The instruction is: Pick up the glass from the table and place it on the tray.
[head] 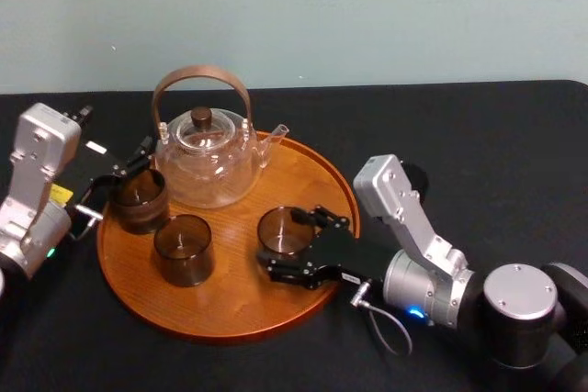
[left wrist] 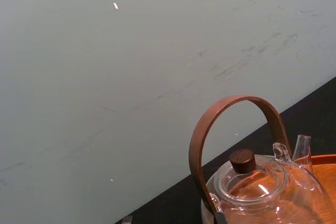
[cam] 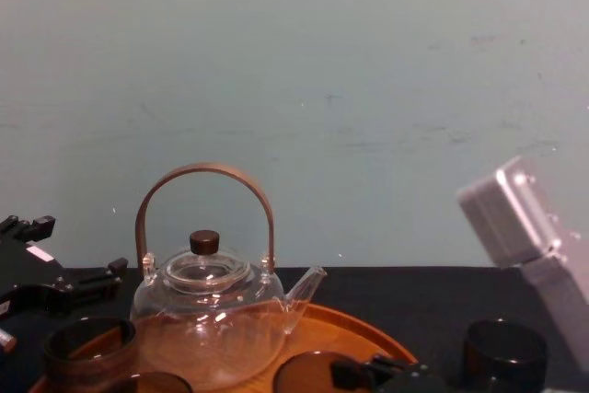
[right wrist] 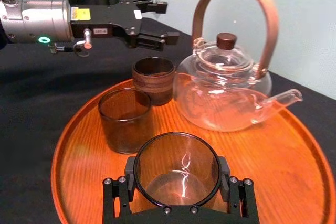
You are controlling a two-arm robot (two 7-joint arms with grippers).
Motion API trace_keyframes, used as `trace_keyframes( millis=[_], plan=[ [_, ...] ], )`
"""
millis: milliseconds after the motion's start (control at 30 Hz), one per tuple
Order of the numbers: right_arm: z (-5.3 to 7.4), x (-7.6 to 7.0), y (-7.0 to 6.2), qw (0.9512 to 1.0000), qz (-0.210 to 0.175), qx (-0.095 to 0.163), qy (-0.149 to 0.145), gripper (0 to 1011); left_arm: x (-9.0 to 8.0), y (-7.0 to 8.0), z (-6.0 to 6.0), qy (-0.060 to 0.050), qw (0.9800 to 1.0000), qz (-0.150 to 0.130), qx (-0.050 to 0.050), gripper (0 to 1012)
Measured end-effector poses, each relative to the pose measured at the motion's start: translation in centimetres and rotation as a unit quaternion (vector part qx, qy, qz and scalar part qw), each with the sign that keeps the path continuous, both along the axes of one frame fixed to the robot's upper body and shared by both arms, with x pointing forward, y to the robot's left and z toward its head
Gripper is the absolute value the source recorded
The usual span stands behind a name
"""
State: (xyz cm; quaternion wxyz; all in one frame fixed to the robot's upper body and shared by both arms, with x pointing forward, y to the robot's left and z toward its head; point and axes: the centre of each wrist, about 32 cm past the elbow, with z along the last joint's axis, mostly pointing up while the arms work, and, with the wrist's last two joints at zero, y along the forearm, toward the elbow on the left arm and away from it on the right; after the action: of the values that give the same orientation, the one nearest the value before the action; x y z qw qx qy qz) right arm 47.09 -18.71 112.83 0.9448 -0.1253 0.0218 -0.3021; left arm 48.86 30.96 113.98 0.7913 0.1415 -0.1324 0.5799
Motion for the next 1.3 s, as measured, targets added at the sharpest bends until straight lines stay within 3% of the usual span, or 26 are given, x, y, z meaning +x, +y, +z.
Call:
trace_keyframes(
  millis=[500,900,1067,1300],
  plan=[
    [-0.9,0.2,1.1,0.9997,0.011,-0.004,0.02,905,0.0,0.0,0.0,0.0,1.0,0.0,0.0,1001],
    [-0.8,0.3,1.0,0.9998,0.01,-0.003,0.019,905,0.0,0.0,0.0,0.0,1.0,0.0,0.0,1001],
    [-0.8,0.3,1.0,0.9998,0.009,-0.003,0.018,997,0.0,0.0,0.0,0.0,1.0,0.0,0.0,1001],
    [-0.8,0.3,1.0,0.9998,0.009,-0.003,0.017,1002,0.0,0.0,0.0,0.0,1.0,0.0,0.0,1001]
  ],
)
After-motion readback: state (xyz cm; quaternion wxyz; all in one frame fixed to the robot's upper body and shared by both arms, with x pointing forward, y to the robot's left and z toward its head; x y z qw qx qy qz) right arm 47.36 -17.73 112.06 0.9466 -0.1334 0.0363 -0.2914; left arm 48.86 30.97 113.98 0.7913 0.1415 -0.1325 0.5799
